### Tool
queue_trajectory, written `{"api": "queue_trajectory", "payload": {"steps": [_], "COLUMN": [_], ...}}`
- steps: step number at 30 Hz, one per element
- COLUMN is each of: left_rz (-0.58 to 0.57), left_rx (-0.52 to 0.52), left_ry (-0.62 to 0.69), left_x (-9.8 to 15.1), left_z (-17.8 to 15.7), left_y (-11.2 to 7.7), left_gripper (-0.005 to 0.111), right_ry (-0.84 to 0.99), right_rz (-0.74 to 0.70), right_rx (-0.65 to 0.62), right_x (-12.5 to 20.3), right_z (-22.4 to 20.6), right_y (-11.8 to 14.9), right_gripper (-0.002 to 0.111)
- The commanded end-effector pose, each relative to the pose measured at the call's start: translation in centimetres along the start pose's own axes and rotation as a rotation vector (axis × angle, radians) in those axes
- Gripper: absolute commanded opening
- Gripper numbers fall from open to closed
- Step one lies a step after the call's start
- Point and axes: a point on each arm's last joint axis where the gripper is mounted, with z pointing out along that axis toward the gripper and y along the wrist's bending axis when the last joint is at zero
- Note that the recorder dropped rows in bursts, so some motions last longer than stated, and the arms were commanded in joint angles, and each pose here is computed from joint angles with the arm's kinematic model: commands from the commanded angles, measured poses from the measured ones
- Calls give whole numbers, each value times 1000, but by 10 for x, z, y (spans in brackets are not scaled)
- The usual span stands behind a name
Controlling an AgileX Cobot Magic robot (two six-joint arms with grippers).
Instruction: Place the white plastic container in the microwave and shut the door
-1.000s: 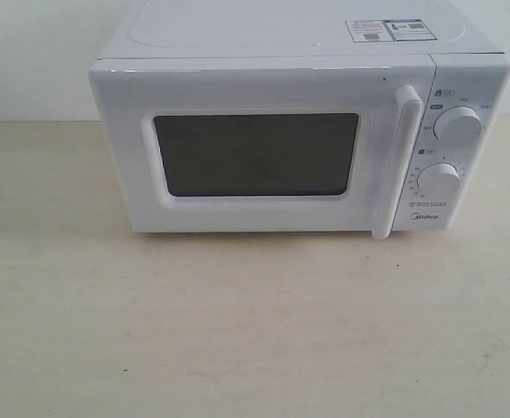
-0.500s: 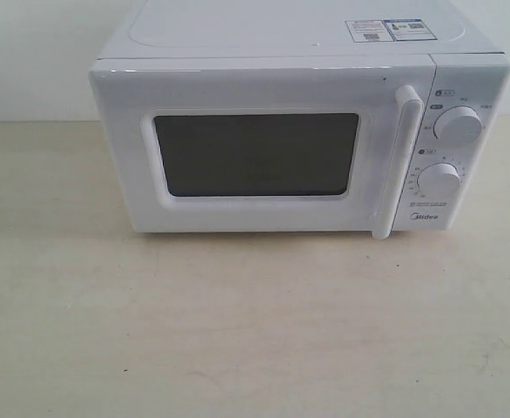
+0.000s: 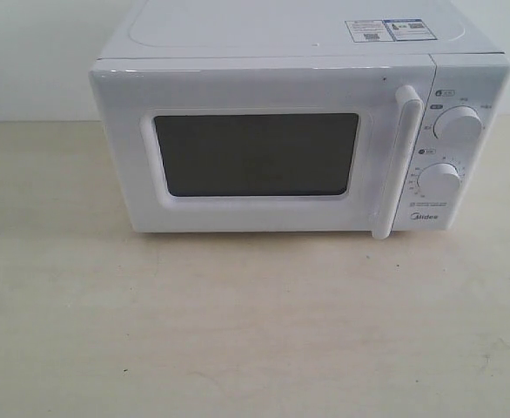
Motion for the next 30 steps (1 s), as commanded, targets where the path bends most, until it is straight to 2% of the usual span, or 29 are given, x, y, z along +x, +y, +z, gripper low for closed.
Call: {"api": "queue_trajectory", "payload": {"steps": [1,4,7,12,17,30], "left_rz": [-8,-8,-8,-8,-8,-7], "left_rx": [-5,-5,-5,-5,-5,-5], "left_ry": [2,2,2,2,2,2], "left_x": [1,1,1,1,1,1], "left_z": [0,0,0,0,0,0], "left_y": [0,0,0,0,0,0], "left_gripper": [4,4,4,4,4,4], "right_ry": [-25,-71,-115,-137,-179,-179], "right_rz": [-27,34,3,-61,-82,-112], "right_rx": [-2,-14,-63,-119,-77,-3], "right_x": [-4,-9,-2,36,67,87], "right_z": [-4,-10,-17,-28,-38,-37], "right_y": [-3,-7,-7,-12,-23,-30], "right_gripper": [0,0,0,0,0,0]}}
